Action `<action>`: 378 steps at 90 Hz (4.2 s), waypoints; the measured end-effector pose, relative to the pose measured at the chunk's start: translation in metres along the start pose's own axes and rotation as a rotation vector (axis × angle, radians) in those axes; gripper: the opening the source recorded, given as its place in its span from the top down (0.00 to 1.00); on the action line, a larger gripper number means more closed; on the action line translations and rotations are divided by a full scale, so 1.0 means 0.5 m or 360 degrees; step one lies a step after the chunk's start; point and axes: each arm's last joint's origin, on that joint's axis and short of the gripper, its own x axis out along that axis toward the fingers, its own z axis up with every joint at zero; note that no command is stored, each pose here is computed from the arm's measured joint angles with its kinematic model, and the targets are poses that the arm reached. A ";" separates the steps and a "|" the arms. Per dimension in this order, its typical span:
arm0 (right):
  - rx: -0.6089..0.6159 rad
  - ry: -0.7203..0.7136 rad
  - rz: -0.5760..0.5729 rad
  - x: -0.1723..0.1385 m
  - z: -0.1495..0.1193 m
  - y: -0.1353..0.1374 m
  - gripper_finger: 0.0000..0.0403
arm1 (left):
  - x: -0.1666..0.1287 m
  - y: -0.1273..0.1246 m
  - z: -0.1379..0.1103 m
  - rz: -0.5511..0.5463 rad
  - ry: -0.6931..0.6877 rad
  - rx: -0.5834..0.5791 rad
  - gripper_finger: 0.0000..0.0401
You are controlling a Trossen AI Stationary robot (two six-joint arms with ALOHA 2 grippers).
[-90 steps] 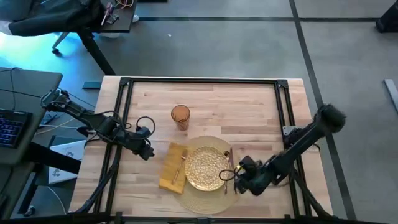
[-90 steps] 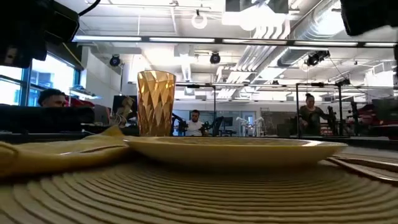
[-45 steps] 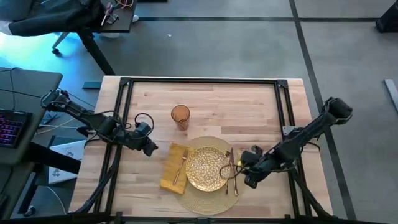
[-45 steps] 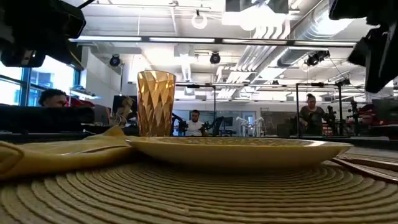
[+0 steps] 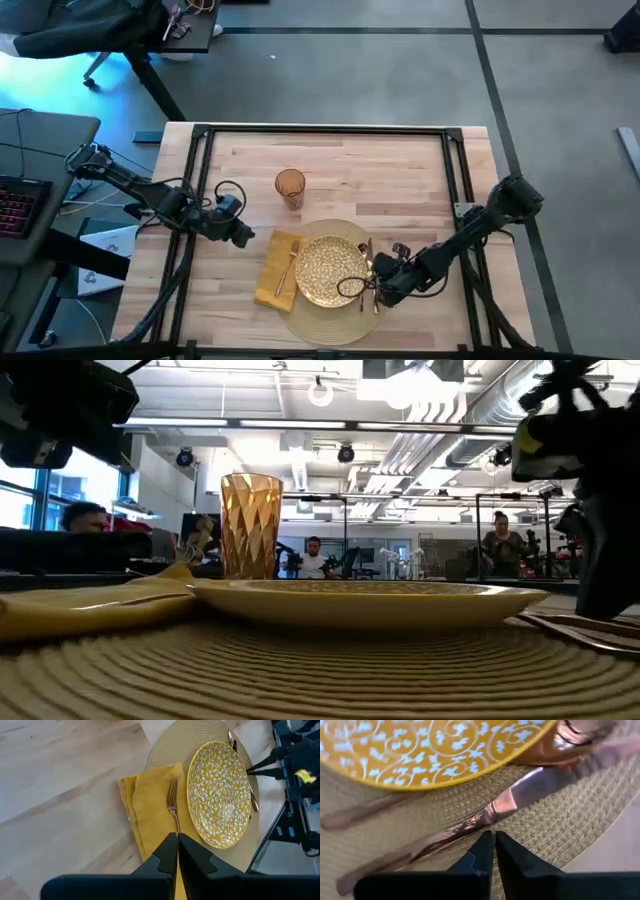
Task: Set table place
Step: Adjust the yellow tablemat, then return to Home Position
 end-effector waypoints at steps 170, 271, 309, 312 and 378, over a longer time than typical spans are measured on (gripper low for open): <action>-0.0435 -0.0442 0.0830 0.128 0.051 0.230 1.00 | -0.005 -0.002 -0.007 -0.0057 0.0222 0.0072 1.00; -0.0341 -0.0329 0.1080 -0.168 0.337 0.038 1.00 | -0.032 -0.010 0.005 -0.0259 0.0100 0.0333 1.00; -0.0060 -0.0726 0.0885 -0.206 0.170 -0.305 1.00 | -0.032 -0.011 0.014 -0.0226 -0.0110 0.0120 1.00; -0.0045 -0.0753 0.0879 -0.204 0.152 -0.319 1.00 | -0.032 -0.011 0.014 -0.0222 -0.0128 0.0098 1.00; -0.0062 -0.1318 0.0908 -0.165 -0.018 -0.425 1.00 | -0.035 -0.019 0.028 -0.0252 -0.0469 -0.0080 1.00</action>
